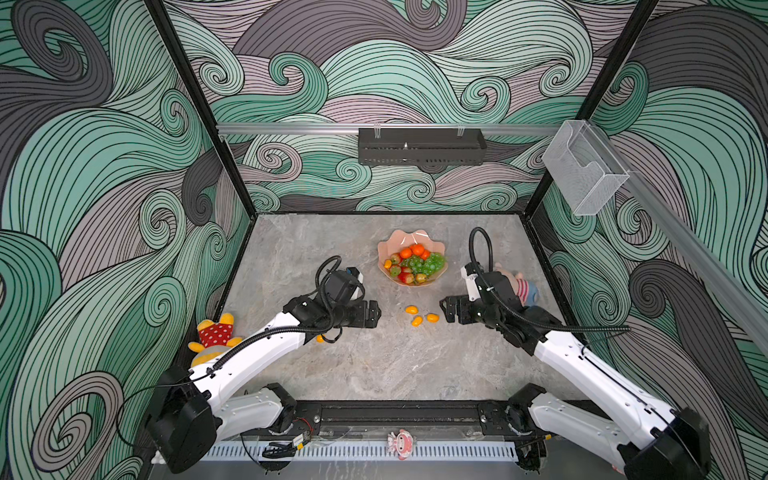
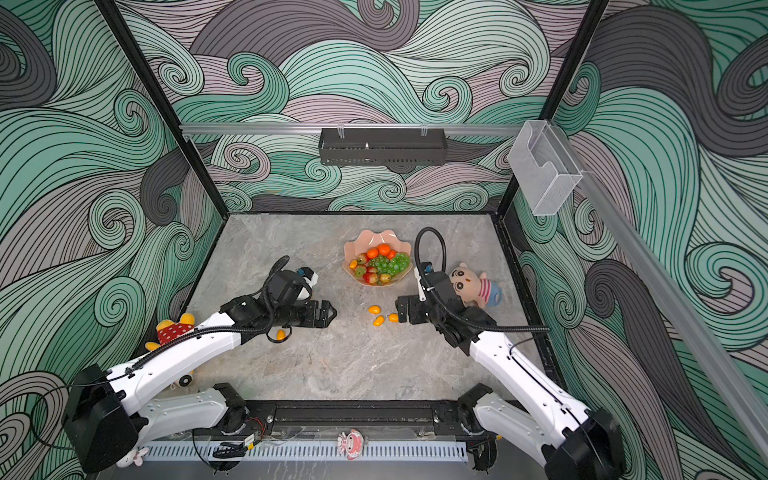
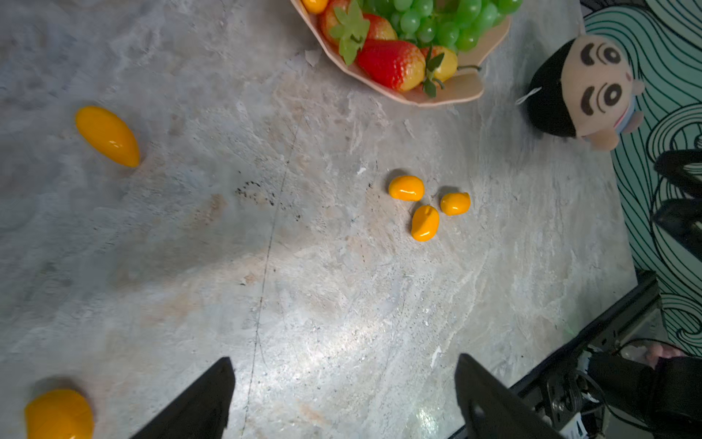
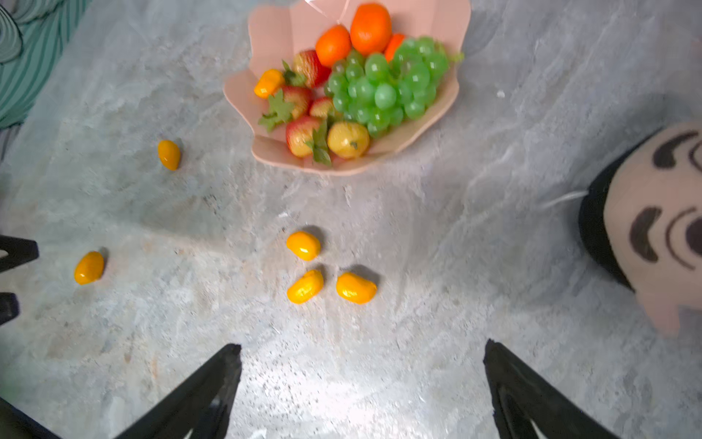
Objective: Arrange fruit in a fruit bowl
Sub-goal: Pick up the fruit from the center of the table.
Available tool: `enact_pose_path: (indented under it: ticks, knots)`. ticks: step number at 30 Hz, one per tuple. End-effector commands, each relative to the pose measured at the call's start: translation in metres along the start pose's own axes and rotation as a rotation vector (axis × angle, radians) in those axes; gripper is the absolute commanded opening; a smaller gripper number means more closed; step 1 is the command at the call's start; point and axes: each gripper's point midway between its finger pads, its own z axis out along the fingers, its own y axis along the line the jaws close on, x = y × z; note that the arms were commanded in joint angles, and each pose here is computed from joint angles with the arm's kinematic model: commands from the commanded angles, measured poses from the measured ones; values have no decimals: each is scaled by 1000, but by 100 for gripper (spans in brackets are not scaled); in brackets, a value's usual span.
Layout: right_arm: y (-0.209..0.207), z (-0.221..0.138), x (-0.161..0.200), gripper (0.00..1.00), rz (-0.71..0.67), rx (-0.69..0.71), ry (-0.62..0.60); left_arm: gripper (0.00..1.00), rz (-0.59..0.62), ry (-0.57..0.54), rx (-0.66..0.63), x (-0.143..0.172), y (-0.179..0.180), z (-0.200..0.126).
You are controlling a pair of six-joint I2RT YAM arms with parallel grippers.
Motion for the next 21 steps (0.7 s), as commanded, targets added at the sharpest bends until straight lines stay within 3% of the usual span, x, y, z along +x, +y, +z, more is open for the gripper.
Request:
enact_pose_path:
  ticks: [1, 5, 10, 14, 21]
  knots:
    - [-9, 9, 8, 99, 23, 52, 23, 93, -6, -30, 16, -5, -13, 7]
    - [-3, 18, 16, 99, 8, 37, 118, 93, -11, -12, 29, -3, -21, 17]
    - [17, 30, 23, 99, -33, -99, 107, 93, 2, -4, 43, -5, -28, 27]
    - [19, 44, 33, 73, -98, -92, 224, 93, 28, 5, 80, -7, -42, 35]
    - [28, 69, 32, 68, -134, -132, 241, 93, 51, 6, 147, -2, -62, 49]
